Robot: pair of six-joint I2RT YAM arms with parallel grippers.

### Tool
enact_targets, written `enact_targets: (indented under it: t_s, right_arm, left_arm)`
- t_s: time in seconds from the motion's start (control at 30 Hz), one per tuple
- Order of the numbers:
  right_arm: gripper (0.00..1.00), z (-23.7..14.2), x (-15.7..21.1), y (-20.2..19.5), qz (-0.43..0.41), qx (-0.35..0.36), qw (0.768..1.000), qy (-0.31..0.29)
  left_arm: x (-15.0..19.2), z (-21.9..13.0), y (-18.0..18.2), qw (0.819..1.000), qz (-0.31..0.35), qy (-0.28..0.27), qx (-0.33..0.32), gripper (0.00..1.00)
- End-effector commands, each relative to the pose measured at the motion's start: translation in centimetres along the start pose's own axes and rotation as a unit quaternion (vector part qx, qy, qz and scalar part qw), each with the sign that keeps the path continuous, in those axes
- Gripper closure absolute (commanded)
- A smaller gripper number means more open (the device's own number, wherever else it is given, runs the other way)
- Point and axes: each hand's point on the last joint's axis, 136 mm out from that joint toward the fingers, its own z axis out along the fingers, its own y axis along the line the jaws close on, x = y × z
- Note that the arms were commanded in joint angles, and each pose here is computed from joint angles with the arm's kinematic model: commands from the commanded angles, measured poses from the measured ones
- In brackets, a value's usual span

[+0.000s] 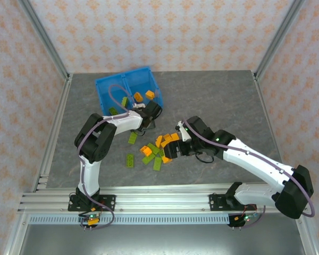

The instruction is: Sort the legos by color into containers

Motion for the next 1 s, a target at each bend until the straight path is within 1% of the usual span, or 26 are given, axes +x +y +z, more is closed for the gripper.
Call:
enact_targets:
  t_s: [0.0,0.1,0.27,0.3,0.37,0.53,0.63,0.7,0.83,0.97]
  right_arm:
    - [0.07,-0.5,-0.3,-0.2,0.011,0.012,1.000,-0.008]
    - [0.07,-0.5,-0.2,0.1,0.013,0.003,1.000,-0.005]
    - [0.07,-0.5,0.2,0.4,0.028,-0.006,1.000,0.005]
    - [0.07,-0.6,0.2,0.4,0.029,-0.006,1.000,0.003]
    - [0.07,-0.7,0.0,0.4,0.028,-0.007,1.000,-0.002]
    - [0.07,-0.7,-0.5,0.5,0.028,-0.008,1.000,-0.012]
    - [0.08,-0.8,-0.6,0.5,0.028,-0.007,0.999,-0.015]
    - [0.07,-0.8,-0.6,0.4,0.029,-0.003,0.999,-0.015]
    - [0.08,-1.2,-0.5,0.4,0.032,-0.002,0.999,-0.018]
    - [0.08,-1.7,-0.6,0.3,0.037,-0.001,0.999,-0.029]
  left_arm:
    - [1.5,1.1,2.0,1.000,-0.012,0.023,-0.016,0.34]
    - [2.0,0.8,2.0,0.999,-0.018,0.029,-0.003,0.42]
    - [2.7,-0.5,2.1,0.999,-0.019,0.030,0.024,0.49]
    - [2.0,-1.7,1.9,0.999,-0.024,0.019,0.038,0.50]
    - [1.3,-3.2,2.0,0.999,-0.025,0.005,0.046,0.50]
    - [-2.6,-8.2,3.4,0.997,-0.028,-0.061,0.043,0.50]
    - [-5.7,-11.6,5.4,0.992,-0.030,-0.121,0.014,0.47]
    - [-7.7,-12.8,6.6,0.988,-0.035,-0.153,-0.005,0.45]
    - [-11.4,-13.0,9.0,0.982,-0.066,-0.173,-0.025,0.44]
    - [-14.4,-10.6,10.4,0.979,-0.111,-0.167,-0.025,0.44]
